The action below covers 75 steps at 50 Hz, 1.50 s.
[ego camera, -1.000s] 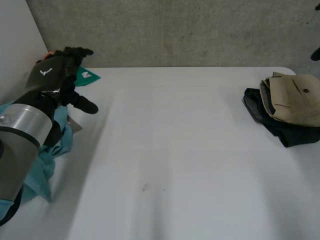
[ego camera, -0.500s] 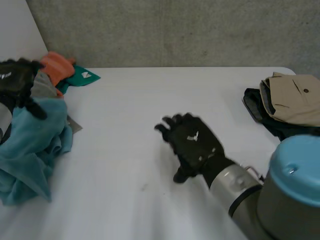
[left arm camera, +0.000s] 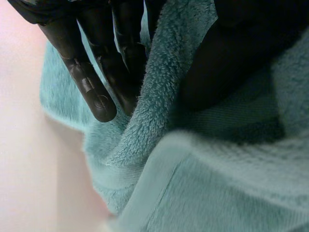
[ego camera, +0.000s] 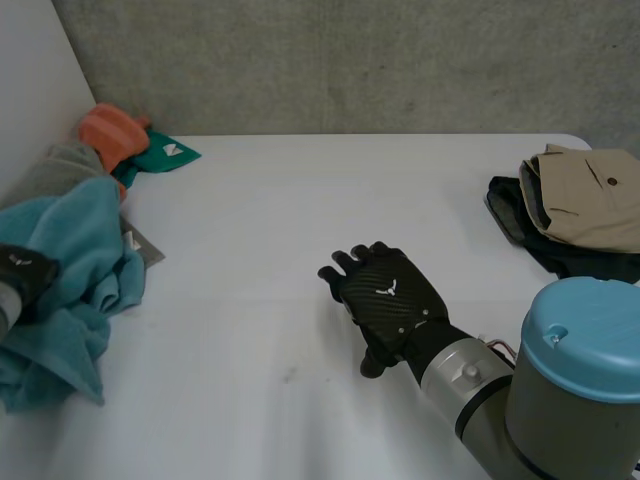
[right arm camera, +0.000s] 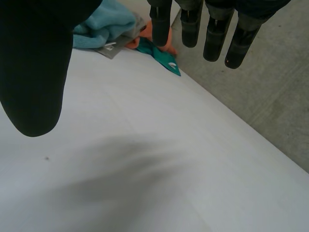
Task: Fold the laundry.
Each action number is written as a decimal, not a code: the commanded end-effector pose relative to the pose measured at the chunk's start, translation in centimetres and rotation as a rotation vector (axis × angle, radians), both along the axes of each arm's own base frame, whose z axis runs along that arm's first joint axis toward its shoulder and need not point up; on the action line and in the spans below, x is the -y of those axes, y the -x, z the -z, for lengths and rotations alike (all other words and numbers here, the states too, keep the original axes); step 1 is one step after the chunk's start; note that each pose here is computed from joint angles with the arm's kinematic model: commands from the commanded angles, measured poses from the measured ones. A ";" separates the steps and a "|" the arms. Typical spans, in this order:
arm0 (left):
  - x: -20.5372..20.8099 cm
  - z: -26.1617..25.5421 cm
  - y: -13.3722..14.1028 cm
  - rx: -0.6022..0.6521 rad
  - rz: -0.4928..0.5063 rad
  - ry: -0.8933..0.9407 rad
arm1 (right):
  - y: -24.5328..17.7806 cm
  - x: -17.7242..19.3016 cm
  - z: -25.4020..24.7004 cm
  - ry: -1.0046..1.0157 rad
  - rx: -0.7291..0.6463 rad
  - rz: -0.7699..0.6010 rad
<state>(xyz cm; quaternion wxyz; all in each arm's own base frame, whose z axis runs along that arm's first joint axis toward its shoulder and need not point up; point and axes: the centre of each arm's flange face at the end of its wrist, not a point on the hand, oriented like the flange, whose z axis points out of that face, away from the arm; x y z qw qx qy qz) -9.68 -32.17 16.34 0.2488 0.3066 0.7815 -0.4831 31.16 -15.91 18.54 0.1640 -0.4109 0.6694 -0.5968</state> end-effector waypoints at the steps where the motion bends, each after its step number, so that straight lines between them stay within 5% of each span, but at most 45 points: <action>1: -0.4 -3.9 7.2 -0.119 0.142 0.184 | 0.5 0.9 -0.2 0.007 0.005 0.031; 6: -2.6 -8.3 12.7 -0.309 0.244 0.321 | 1.0 1.9 -0.7 0.022 0.015 0.063; 12: -9.1 -10.6 20.8 -0.589 0.491 0.304 | 3.2 5.1 -2.6 0.068 0.052 0.179; 20: -13.4 -4.3 25.6 -0.573 0.623 0.106 | 5.5 8.1 -4.1 0.114 0.071 0.309; 29: -12.7 -6.8 24.4 -0.572 0.605 0.175 | 6.2 9.2 -4.8 0.130 0.080 0.334; 37: -9.3 -11.6 18.2 -0.587 0.446 0.335 | 5.7 8.9 -5.5 0.110 0.065 0.318; 46: -6.2 -9.9 13.2 -0.528 0.275 0.292 | 2.6 5.7 -5.1 -0.073 -0.006 0.169; 54: -2.0 -5.4 12.4 -0.541 0.328 0.156 | -1.9 3.6 -4.3 -0.105 -0.033 0.075; 63: 4.3 -2.9 11.8 -0.423 0.355 0.227 | -6.9 3.5 -1.7 -0.053 -0.083 0.094; 75: 8.4 1.2 12.1 -0.337 0.377 0.251 | -10.0 6.4 2.5 0.017 -0.156 0.146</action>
